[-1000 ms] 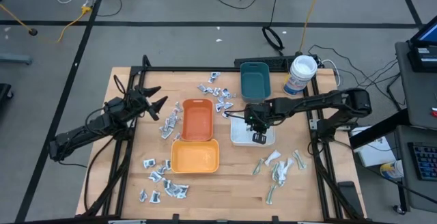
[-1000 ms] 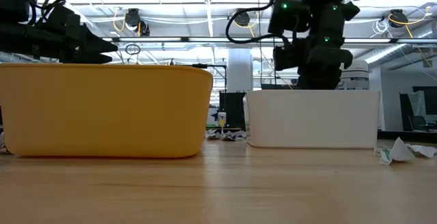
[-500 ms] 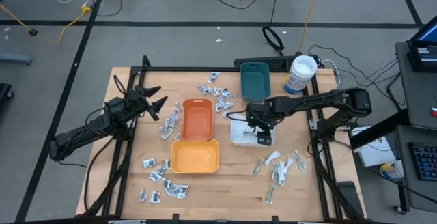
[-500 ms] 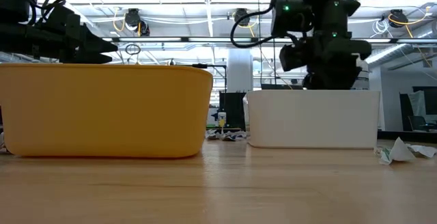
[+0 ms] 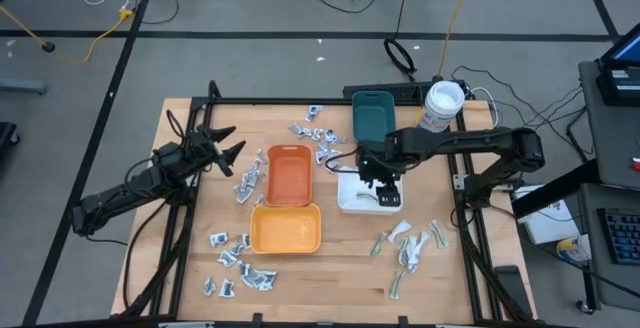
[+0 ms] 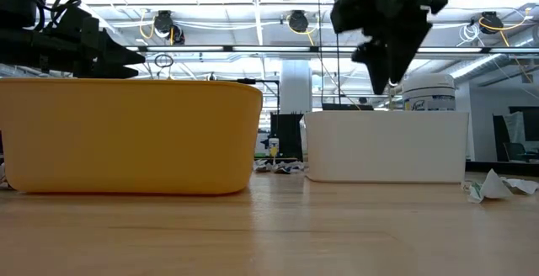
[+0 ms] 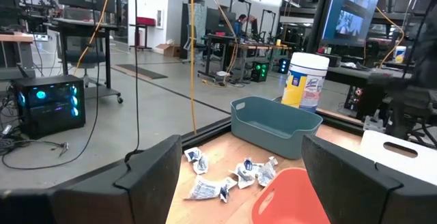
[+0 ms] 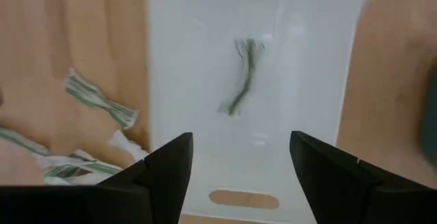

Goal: Pick & Place First Aid Supplies
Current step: Put the green sachet into the white bin

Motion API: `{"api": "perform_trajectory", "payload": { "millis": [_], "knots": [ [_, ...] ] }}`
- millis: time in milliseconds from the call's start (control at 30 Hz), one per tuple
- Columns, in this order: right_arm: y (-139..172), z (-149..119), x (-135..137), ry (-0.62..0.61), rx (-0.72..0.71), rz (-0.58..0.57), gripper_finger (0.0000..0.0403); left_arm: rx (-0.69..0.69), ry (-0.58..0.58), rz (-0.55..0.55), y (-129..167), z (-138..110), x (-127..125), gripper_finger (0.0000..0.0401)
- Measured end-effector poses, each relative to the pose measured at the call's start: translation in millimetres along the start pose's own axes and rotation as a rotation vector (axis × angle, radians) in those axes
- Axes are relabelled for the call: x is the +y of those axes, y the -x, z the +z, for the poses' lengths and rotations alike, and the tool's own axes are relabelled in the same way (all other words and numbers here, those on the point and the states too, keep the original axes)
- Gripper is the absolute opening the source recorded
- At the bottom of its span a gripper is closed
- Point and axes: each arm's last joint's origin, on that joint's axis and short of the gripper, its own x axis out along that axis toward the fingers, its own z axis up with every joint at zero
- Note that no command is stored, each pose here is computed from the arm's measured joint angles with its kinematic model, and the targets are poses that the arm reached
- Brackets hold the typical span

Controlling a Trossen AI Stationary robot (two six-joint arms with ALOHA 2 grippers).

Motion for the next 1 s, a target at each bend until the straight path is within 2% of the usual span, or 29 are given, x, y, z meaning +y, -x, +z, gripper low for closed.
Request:
{"api": "perform_trajectory", "payload": {
  "millis": [133, 367, 533, 633, 800, 1000],
  "knots": [
    [6, 5, 14, 0.135, -0.029, 0.007, 0.0236, 0.0, 0.0, 0.0, 0, 0, 0, 0.0308],
    [2, 4, 52, 0.44, -0.028, 0.028, 0.0237, 0.0, 0.0, 0.0, 0, 0, 0, 0.0308],
    [-1, 2, 78, 0.613, -0.031, -0.029, 0.0238, 0.0, 0.0, 0.0, 0, 0, 0, 0.0308],
    [-2, -1, 91, 0.708, -0.028, -0.018, 0.0238, 0.0, 0.0, 0.0, 0, 0, 0, 0.0308],
    [-6, -4, 107, 0.775, -0.017, -0.003, 0.0238, 0.0, 0.0, 0.0, 0, 0, 0, 0.0308],
    [-31, 1, 117, 0.775, 0.055, 0.009, 0.0238, 0.0, 0.0, 0.0, 0, 0, 0, 0.0308]
  ]
}}
